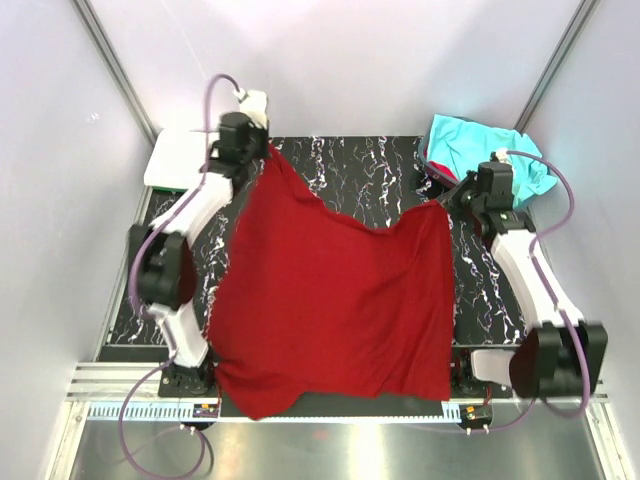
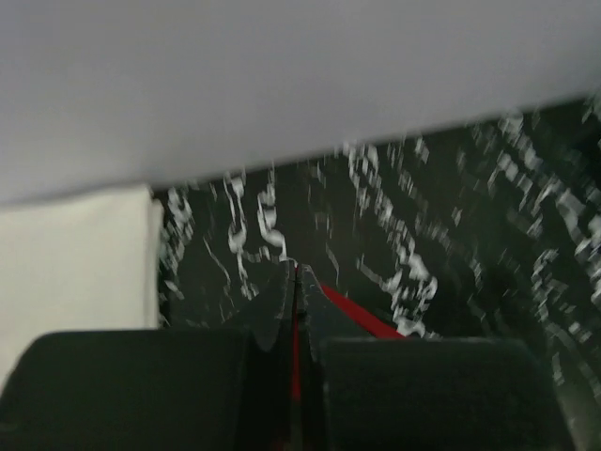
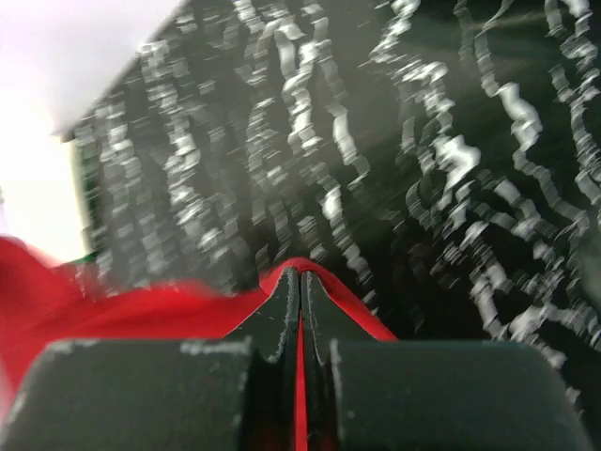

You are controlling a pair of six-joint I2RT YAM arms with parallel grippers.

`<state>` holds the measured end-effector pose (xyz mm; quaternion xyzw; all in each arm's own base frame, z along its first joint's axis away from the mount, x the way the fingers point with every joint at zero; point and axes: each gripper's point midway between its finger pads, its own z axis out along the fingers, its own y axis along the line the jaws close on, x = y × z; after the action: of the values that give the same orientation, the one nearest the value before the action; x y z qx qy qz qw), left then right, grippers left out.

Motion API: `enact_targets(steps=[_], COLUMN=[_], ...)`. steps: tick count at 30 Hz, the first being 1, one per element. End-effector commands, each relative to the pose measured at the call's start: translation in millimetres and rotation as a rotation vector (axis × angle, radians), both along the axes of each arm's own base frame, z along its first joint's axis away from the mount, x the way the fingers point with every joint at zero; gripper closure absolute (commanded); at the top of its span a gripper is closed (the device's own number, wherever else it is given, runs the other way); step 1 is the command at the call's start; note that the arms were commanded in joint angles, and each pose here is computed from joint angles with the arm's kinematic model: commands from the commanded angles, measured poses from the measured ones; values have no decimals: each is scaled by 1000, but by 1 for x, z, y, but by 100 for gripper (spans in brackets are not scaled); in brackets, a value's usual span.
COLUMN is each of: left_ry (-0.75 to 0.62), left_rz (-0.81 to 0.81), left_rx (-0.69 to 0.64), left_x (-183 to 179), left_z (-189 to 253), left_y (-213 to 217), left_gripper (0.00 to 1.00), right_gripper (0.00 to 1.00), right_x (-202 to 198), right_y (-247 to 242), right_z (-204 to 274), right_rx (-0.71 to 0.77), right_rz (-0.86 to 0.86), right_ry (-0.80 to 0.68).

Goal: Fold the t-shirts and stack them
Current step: Flatten the tshirt out

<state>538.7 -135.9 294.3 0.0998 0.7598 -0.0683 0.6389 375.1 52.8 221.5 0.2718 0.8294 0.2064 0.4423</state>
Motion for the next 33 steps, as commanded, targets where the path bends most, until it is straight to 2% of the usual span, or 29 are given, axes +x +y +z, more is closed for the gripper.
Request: enact_targets(steps=[1,7,11,15,21,33], left_ry=[-86,5,0,42,122,221], left_rz=[-23,-29,-33,-58,-1,-36], left_rx=[-105,-162,-222,-262,-341,-349], left_x=[33,80,96,96,56,-34], left_z=[14,-45,-39,-33,-32,5], left_y=[-5,-16,-22,-31,-21,-12], left_gripper=[100,100,100,100,100,100], right_gripper=[100,100,100,100,100,100], right_x=[47,81,91,92,95,105], right_y=[-31,-55,-56,-67,-76,-88], right_z=[12,-33,-35,-45,-52,-68], right_rx=[-129,-159,-161,-185,-192,-203], right_rz=[-94,-142,-126,-154,-144,-82], right_ry=[-152,-56,-30,40,92,204])
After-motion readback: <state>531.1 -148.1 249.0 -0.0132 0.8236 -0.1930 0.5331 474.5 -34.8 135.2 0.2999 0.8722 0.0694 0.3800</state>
